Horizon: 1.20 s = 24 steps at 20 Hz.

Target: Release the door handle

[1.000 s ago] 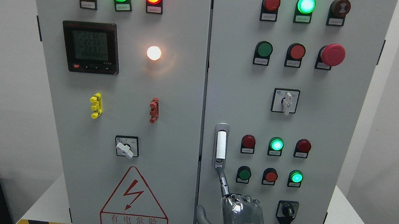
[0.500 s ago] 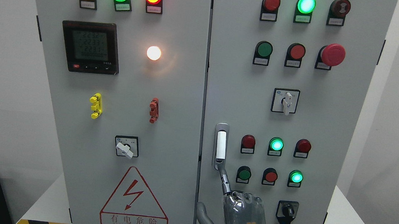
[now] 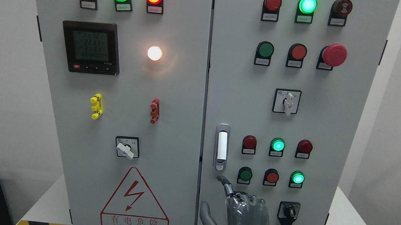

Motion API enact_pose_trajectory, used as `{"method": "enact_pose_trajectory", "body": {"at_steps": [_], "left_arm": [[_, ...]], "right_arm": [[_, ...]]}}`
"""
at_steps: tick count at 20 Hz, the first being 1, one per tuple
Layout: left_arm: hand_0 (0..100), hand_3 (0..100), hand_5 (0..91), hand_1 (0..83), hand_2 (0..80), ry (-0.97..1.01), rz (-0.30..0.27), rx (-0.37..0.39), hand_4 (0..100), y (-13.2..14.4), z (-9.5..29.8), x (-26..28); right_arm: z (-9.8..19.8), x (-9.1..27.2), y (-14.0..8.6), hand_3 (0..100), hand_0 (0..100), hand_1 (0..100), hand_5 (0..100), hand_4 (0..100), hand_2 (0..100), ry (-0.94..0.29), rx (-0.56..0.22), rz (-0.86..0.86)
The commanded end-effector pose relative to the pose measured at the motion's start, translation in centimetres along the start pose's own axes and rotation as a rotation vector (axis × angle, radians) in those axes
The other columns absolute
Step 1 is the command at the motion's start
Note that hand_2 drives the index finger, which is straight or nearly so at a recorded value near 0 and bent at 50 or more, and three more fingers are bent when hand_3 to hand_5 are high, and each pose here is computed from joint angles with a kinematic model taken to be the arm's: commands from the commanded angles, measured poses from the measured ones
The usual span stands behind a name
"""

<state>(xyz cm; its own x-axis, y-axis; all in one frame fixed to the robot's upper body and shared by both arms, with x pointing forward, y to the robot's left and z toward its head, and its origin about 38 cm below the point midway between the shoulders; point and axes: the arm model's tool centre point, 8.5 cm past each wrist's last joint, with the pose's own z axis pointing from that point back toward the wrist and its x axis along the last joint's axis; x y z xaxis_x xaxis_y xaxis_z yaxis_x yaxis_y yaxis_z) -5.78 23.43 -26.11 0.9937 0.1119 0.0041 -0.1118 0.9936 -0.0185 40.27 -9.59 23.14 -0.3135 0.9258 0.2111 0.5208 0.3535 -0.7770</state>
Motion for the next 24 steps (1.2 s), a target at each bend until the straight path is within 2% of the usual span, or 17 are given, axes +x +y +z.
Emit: {"method": "enact_pose_trajectory", "body": {"at_steps": [1, 5, 8, 14, 19, 24], "left_arm": [[12, 0, 0.0, 38.9, 0.0, 0.021, -0.013, 0.001, 0, 0.1, 0.1, -0.7], [12, 0, 0.0, 38.9, 0.0, 0.021, -0.013, 0.002, 0, 0.1, 0.1, -0.7], [12, 0, 0.0, 38.9, 0.0, 0.021, -0.013, 0.000, 0, 0.0, 0.1, -0.7], [12, 0, 0.0, 38.9, 0.0, 0.021, -0.013, 0.000, 0, 0.0, 0.1, -0.7], [12, 0, 0.0, 38.9, 0.0, 0.021, -0.013, 0.000, 0, 0.0, 0.1, -0.7], [12, 0, 0.0, 38.9, 0.0, 0.021, -0.013, 0.000, 0, 0.0, 0.1, -0.7]], "right_arm": [[0.5, -1.1, -1.5, 100, 51, 17, 99, 93, 68, 0.005, -0.039, 0.010], [0.7, -1.2, -1.7, 99, 36, 22, 97, 85, 70, 0.005, -0.044, 0.011], [0.5, -1.0, -1.9, 97, 29, 27, 95, 84, 68, -0.006, -0.052, 0.007], [-0.6, -0.8, -2.8, 99, 25, 28, 99, 86, 77, -0.020, -0.100, 0.011], [-1.6, -0.3, -3.5, 100, 24, 27, 99, 87, 79, -0.037, -0.123, 0.006], [-2.5, 0.1, -3.7, 100, 23, 18, 99, 88, 81, -0.044, -0.110, 0.006]]}}
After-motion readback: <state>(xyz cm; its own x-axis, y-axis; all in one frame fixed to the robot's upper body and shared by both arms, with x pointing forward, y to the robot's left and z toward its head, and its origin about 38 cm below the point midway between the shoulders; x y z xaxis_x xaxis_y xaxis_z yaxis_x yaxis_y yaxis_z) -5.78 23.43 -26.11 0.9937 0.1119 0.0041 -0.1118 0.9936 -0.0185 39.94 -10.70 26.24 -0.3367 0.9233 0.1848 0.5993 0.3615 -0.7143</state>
